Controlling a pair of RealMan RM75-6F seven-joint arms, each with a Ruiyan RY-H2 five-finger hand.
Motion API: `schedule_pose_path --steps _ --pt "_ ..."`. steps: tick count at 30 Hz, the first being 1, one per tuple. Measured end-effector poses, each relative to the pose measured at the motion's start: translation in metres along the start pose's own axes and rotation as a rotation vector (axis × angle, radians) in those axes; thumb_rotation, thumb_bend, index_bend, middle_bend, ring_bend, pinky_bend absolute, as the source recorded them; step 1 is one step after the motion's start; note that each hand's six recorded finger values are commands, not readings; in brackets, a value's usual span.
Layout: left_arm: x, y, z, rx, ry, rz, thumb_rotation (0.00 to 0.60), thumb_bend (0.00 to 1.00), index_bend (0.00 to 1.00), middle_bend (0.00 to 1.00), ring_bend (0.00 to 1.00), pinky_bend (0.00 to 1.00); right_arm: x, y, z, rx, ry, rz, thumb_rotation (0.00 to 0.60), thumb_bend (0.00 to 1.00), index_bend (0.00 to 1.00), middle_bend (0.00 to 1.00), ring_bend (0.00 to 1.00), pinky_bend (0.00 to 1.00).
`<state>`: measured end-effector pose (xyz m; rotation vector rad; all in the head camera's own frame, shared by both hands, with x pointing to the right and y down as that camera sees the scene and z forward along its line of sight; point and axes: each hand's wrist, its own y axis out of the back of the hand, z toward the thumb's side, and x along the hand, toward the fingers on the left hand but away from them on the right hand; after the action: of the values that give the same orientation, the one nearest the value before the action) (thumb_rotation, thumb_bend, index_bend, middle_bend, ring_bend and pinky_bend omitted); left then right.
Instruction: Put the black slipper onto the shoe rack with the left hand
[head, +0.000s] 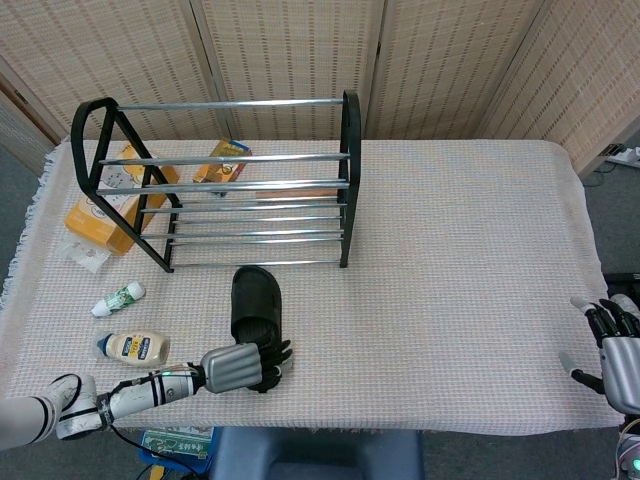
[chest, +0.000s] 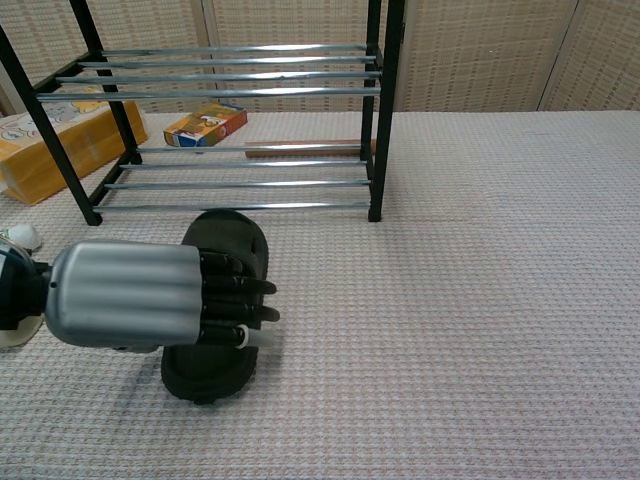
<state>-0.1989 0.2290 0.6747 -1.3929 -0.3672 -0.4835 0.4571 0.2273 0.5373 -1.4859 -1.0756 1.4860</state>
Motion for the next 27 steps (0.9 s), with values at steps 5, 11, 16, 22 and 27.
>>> schedule_pose_path --steps 5,11,16,22,27 --pt "0.007 0.007 0.002 0.027 -0.016 -0.022 0.600 0.22 0.08 0.10 0.05 0.25 0.001 0.000 -0.002 -0.001 -0.004 0.000 0.600 0.21 0.15 0.25 0.18 0.20" --pt "0.013 0.007 0.002 0.058 -0.021 -0.051 0.600 0.22 0.10 0.10 0.05 0.25 0.003 0.000 -0.006 -0.003 -0.015 0.000 0.600 0.21 0.15 0.25 0.18 0.20" --pt "0.017 0.008 0.003 0.082 -0.026 -0.060 0.600 0.22 0.16 0.10 0.05 0.25 0.003 -0.001 -0.007 -0.004 -0.016 0.002 0.600 0.21 0.15 0.25 0.18 0.20" --pt "0.020 0.010 0.007 0.090 -0.045 -0.059 0.600 0.22 0.28 0.13 0.07 0.25 0.003 -0.001 -0.007 -0.005 -0.016 0.002 0.600 0.21 0.15 0.25 0.18 0.20" --pt "0.023 0.010 0.008 0.091 -0.055 -0.058 0.600 0.22 0.34 0.18 0.12 0.25 0.003 -0.001 -0.007 -0.004 -0.020 0.005 0.600 0.21 0.15 0.25 0.18 0.20"
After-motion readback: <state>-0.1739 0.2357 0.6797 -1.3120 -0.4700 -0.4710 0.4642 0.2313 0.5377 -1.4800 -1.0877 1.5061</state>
